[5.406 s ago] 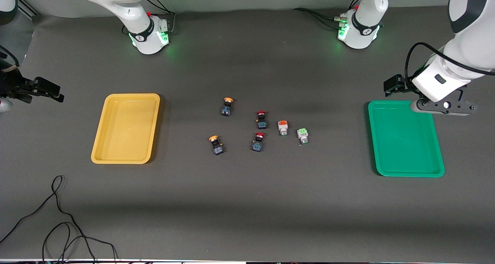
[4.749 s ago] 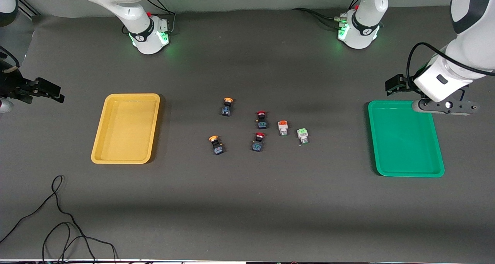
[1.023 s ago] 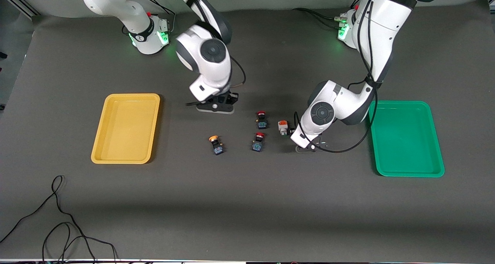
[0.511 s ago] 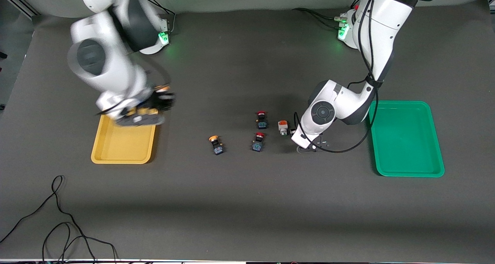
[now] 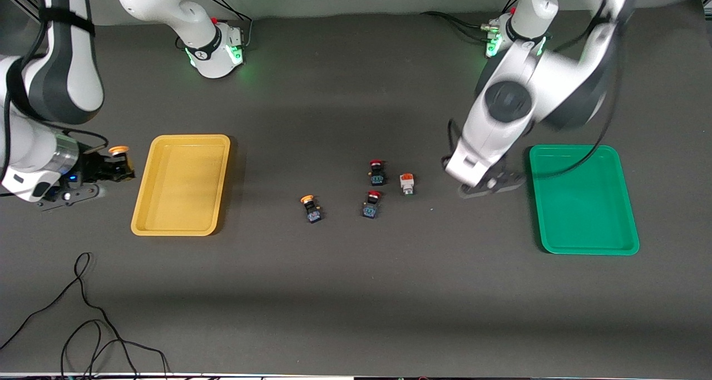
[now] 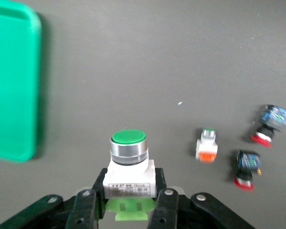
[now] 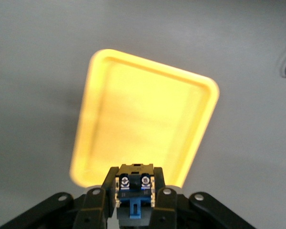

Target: Place green and yellow buttons in trays

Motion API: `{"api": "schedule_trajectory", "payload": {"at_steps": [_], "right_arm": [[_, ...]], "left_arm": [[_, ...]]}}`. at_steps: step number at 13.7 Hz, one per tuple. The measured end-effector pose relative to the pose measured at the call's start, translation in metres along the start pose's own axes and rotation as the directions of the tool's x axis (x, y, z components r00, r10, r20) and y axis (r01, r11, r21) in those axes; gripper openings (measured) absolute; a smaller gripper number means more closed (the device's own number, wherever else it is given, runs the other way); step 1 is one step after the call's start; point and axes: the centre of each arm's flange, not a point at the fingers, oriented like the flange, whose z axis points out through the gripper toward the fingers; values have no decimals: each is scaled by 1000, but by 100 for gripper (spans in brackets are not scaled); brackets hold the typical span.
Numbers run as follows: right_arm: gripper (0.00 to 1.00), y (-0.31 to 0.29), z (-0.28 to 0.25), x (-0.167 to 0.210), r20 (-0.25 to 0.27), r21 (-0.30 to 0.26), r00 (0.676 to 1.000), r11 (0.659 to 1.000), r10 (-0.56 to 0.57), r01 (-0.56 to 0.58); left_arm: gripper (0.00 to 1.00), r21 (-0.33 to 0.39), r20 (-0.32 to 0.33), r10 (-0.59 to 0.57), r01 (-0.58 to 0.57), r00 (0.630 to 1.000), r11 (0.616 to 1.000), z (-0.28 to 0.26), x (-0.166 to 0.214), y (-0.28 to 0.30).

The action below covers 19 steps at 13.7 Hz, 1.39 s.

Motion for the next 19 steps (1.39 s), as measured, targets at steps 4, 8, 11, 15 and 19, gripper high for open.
{"api": "schedule_trajectory", "payload": {"at_steps": [4,8,11,15,19], "right_arm": [[33,50,102,-46,-78,-77,997,997,-9,3],[33,52,142,-53,-87,-105,996,994,15,-25],[33,51,169,-51,-98,-52,995,998,30,-35],[33,40,206,-46,-86,-23,994,997,68,-70],[57,35,213,-41,-76,4,993,996,94,-94]], "left_arm": [[41,16,27,55,-56,998,998,-91,30,-85],[41,0,59,224,-224,973,975,-76,102,-256],[41,-10,31,296,-296,955,955,-37,132,-344],[41,0,-29,360,-360,933,933,66,144,-380],[41,-8,-98,363,-366,926,931,188,118,-394]]}}
